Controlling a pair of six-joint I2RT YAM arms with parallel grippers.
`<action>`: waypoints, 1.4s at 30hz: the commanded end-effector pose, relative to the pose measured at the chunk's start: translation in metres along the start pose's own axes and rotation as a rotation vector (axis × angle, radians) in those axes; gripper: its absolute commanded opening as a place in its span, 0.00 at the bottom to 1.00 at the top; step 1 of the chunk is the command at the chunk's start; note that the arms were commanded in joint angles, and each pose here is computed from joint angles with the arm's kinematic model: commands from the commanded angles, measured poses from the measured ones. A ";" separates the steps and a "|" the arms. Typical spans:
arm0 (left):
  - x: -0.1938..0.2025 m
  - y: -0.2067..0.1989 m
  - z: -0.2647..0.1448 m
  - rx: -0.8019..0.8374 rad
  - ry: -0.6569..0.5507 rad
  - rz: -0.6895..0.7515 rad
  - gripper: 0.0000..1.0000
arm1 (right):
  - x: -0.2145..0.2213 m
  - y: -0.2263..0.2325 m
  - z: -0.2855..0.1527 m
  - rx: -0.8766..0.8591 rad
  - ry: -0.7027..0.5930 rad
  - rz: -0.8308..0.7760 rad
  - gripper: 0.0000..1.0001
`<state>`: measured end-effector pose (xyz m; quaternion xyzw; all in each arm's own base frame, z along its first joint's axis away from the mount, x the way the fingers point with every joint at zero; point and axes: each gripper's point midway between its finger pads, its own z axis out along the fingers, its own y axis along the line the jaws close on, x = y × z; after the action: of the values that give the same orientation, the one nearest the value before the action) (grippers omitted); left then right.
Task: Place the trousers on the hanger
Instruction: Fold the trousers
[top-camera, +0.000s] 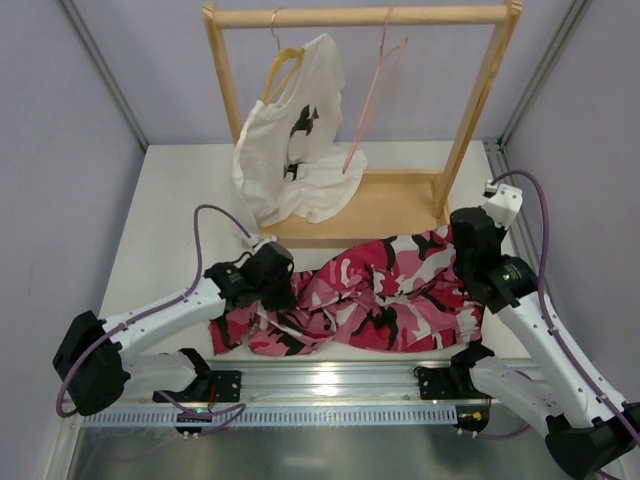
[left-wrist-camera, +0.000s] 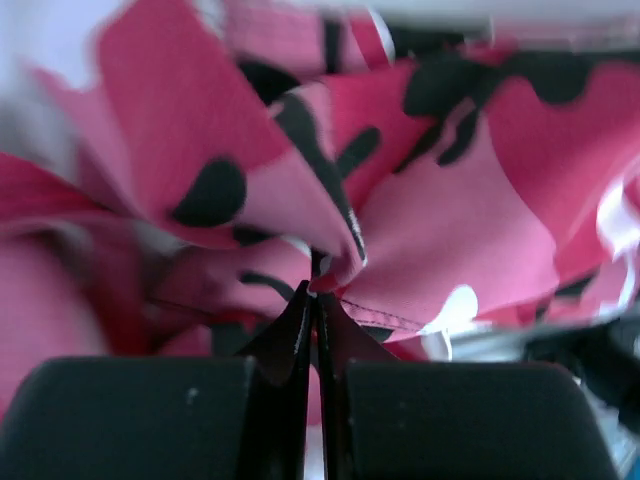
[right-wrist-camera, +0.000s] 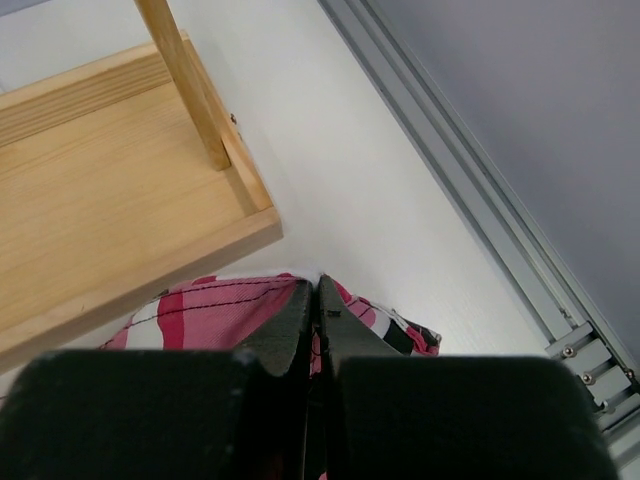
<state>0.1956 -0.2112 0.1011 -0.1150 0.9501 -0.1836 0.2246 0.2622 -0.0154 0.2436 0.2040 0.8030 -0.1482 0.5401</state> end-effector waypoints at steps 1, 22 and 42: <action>0.019 -0.076 -0.012 0.288 0.057 -0.017 0.02 | -0.036 -0.003 -0.003 0.018 -0.073 0.048 0.04; -0.066 0.023 -0.039 0.004 -0.137 -0.220 0.89 | -0.030 0.010 -0.008 -0.083 -0.044 0.063 0.04; -0.061 0.020 0.016 -0.010 -0.025 -0.288 0.01 | -0.025 0.023 -0.009 -0.160 -0.028 0.046 0.04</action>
<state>0.2521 -0.1998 0.0732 -0.2556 0.9263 -0.2293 0.1548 0.2689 0.0051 0.2473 0.1629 0.8241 -0.0896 0.5351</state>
